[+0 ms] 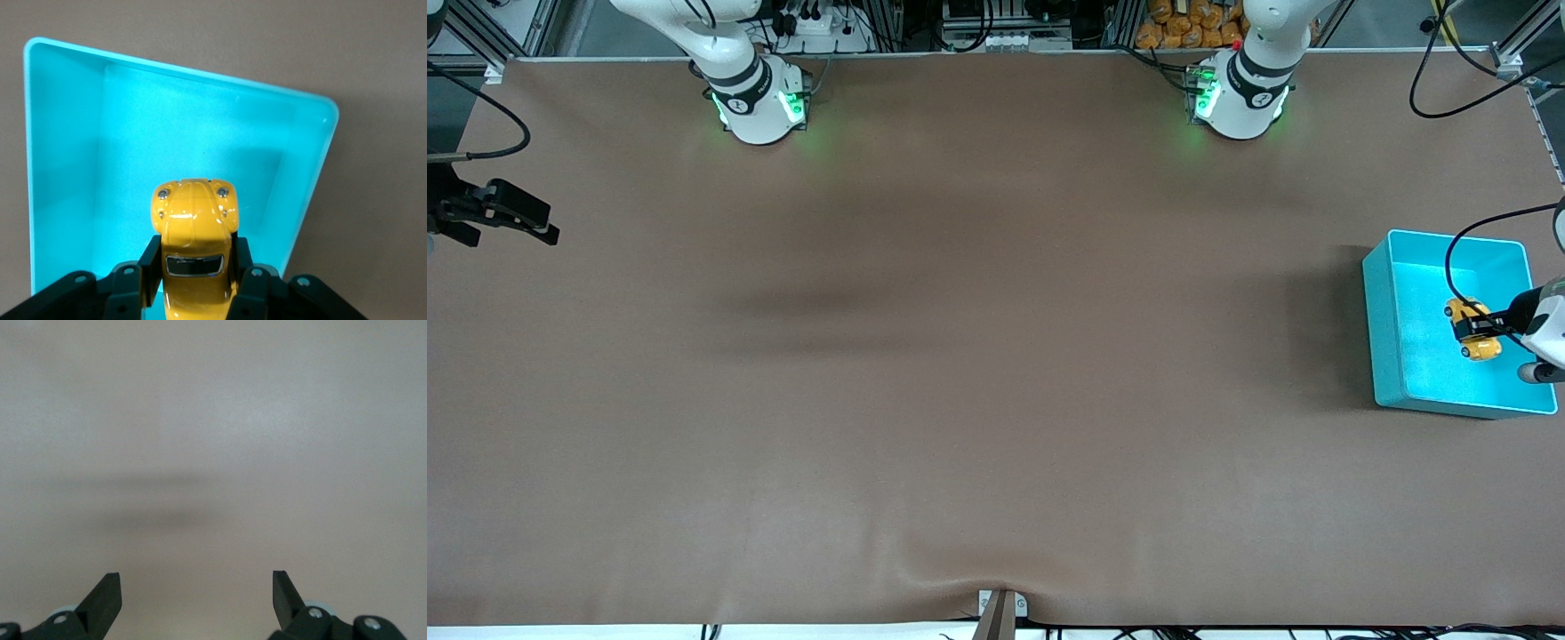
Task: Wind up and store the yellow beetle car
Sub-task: 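Lower the car into the bin and open the left gripper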
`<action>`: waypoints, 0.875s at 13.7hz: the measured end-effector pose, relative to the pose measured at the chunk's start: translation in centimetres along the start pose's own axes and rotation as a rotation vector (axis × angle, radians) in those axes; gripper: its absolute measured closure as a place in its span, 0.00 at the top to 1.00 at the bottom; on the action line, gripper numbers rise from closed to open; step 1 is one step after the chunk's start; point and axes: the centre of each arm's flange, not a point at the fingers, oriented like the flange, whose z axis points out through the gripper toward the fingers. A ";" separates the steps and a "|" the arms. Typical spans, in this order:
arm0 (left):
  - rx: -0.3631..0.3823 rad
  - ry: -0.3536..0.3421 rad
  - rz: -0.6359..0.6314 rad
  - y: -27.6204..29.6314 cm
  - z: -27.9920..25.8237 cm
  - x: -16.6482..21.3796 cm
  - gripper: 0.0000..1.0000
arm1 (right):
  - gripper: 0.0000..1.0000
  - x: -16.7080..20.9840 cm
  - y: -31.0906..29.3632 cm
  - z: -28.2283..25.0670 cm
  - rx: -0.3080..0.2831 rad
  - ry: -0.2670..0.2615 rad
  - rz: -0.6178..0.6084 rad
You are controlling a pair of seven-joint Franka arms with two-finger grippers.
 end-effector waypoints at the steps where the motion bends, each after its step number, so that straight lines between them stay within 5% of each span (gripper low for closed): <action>1: -0.006 -0.001 0.026 -0.7 0.7 0.0 0.46 | 1.00 0.0 0.0 0.0 0.000 0.000 0.000; 12: -0.060 0.032 0.089 -5.2 9.9 0.4 0.46 | 1.00 0.0 -0.2 -0.1 -0.002 -0.001 -0.005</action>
